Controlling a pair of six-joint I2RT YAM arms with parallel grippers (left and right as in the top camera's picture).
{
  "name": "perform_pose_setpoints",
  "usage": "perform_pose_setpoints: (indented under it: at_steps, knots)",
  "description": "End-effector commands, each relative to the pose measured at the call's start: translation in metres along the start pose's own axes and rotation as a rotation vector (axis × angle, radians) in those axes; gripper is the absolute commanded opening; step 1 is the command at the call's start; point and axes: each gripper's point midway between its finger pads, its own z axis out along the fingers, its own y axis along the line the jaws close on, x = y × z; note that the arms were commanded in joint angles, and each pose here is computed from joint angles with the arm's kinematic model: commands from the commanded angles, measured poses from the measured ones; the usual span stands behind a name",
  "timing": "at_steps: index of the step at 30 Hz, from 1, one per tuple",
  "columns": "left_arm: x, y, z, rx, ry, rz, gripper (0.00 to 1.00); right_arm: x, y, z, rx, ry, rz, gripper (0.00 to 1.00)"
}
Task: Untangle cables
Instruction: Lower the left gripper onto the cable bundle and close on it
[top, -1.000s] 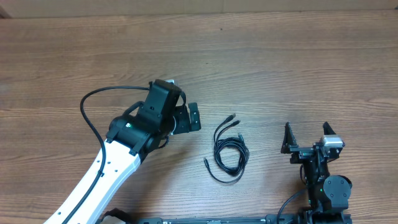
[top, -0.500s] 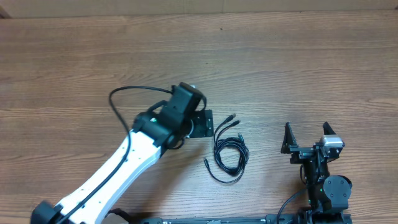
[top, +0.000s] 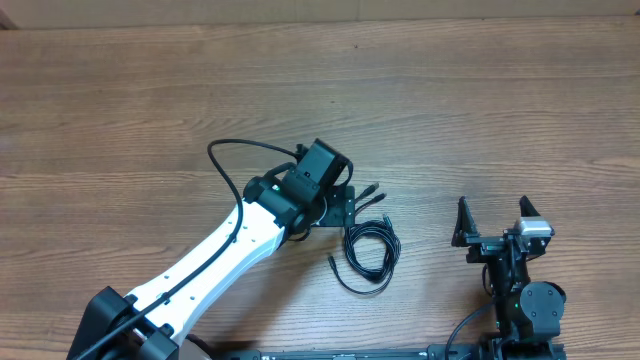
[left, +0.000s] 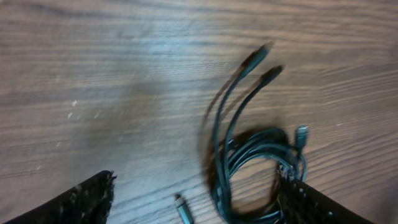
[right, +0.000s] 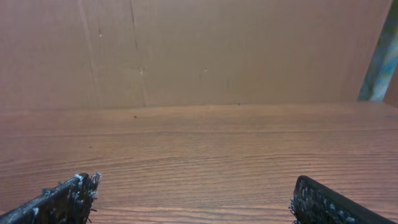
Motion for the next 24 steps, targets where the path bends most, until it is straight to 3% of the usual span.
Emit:
perform_pose_setpoints:
  at_steps: [1,5,10,19,21,24]
  knots:
    - [-0.013,-0.014,-0.003,0.031,-0.054,0.012,0.82,0.003,0.002,0.0,-0.009,0.002,-0.004,1.0]
    - [-0.01,-0.019,-0.001,0.04,-0.046,0.023,0.72,0.003,0.002,0.0,-0.009,0.002,-0.004,1.0]
    - [0.008,-0.023,0.014,0.02,0.014,0.148,0.74,0.003,0.002,0.0,-0.009,0.002,-0.004,1.0]
    - [0.053,-0.022,0.066,-0.071,0.168,0.224,0.75,0.003,0.002,0.0,-0.009,0.002,-0.004,1.0]
    - [0.057,-0.017,0.074,-0.096,0.183,0.225,0.7,0.003,0.002,0.0,-0.009,0.003,-0.004,1.0]
    - [0.061,-0.01,0.086,-0.124,0.201,0.226,0.53,0.003,0.002,0.0,-0.009,0.002,-0.004,1.0]
